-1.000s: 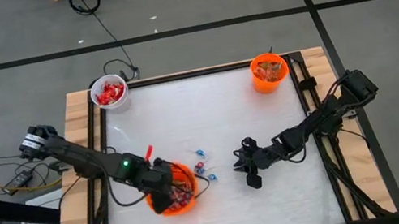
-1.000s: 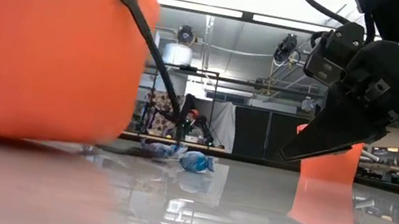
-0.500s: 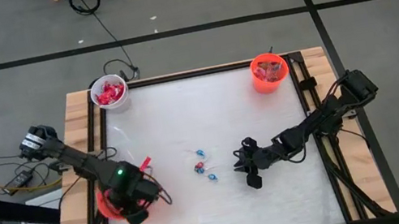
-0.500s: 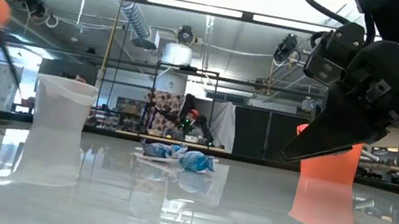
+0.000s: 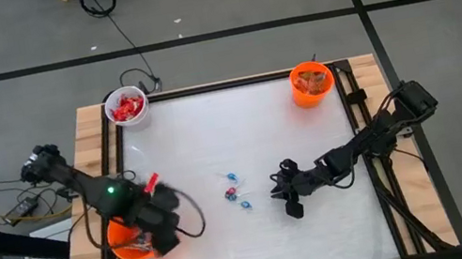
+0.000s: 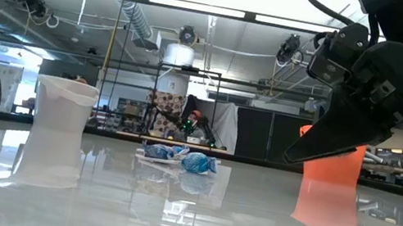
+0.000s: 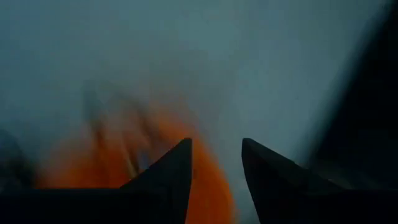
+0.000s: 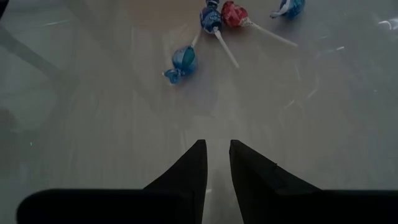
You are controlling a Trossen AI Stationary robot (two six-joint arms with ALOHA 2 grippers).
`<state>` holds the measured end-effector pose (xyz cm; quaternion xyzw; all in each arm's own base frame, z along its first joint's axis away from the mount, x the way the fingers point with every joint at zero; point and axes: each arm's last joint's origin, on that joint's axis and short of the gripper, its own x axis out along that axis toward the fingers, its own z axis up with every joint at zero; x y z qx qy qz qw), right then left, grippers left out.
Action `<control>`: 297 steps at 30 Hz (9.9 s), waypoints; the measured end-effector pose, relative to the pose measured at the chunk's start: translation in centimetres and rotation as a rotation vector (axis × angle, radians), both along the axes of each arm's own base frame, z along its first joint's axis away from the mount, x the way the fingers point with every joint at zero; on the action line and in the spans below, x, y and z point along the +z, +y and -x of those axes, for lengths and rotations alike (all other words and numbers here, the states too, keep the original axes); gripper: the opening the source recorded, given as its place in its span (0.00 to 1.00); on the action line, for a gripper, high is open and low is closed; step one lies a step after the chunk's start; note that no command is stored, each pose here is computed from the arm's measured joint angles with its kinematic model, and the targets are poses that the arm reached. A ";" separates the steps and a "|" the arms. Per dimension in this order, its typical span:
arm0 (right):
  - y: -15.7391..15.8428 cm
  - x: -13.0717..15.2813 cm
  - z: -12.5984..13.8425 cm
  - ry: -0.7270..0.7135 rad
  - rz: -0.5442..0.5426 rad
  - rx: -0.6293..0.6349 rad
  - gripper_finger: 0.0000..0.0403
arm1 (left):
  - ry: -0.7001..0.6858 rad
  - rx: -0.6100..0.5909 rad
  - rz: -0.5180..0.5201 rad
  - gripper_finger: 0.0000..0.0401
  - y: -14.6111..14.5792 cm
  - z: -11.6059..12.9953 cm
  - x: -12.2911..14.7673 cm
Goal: Sort candy by brand, put in halloween buckets
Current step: Put the top blue lollipop into the bottom orange bucket, then put the pink lollipop into the bottom orange bucket
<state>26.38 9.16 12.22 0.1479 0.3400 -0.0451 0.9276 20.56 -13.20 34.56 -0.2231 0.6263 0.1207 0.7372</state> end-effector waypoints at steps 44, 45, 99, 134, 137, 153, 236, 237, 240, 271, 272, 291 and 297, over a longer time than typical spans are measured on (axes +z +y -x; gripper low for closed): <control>0.5 0.2 0.0 -0.028 0.045 0.047 0.21 | 0.005 -0.427 -0.381 0.26 11.0 -15.6 -20.8; 0.5 0.2 0.0 -0.030 0.045 0.047 0.21 | 0.007 -0.413 -0.379 0.24 11.1 -15.5 -20.9; 0.4 0.2 -0.1 -0.038 0.073 0.037 0.21 | -0.250 -0.160 -0.357 0.04 11.6 -15.3 -12.9; 0.7 -0.1 0.4 0.014 0.043 0.056 0.21 | 0.119 0.206 -0.030 0.12 -0.4 4.9 -3.2; 1.0 -0.1 0.5 0.013 0.041 0.065 0.21 | 0.217 0.235 -0.081 0.19 -0.1 5.5 -4.2; 1.1 0.0 0.4 -0.004 0.053 0.073 0.21 | -0.363 0.399 -0.460 0.33 3.7 0.2 -5.0; 1.1 0.1 0.4 -0.020 0.067 0.035 0.21 | 0.135 -0.281 -0.292 0.22 -1.6 -6.7 -2.2; 1.1 0.0 0.4 -0.017 0.068 0.035 0.21 | 0.128 -0.282 -0.278 0.22 -1.7 -6.4 -2.1; 1.1 0.1 0.4 -0.021 0.066 0.035 0.21 | 0.114 -0.300 -0.279 0.22 -2.0 -5.0 -1.8; 1.2 0.1 0.4 -0.015 0.012 0.015 0.21 | 0.022 0.158 -0.285 0.26 1.0 8.0 -8.8; 1.2 0.1 0.4 -0.015 0.012 0.015 0.21 | 0.033 0.157 -0.278 0.28 1.0 8.0 -8.9; 1.2 0.1 0.4 -0.015 0.015 0.018 0.21 | -0.283 0.213 -0.182 0.37 0.1 6.3 -2.7; 1.2 0.1 0.4 -0.016 0.014 0.017 0.21 | -0.514 0.331 -0.416 0.37 1.8 4.4 -2.1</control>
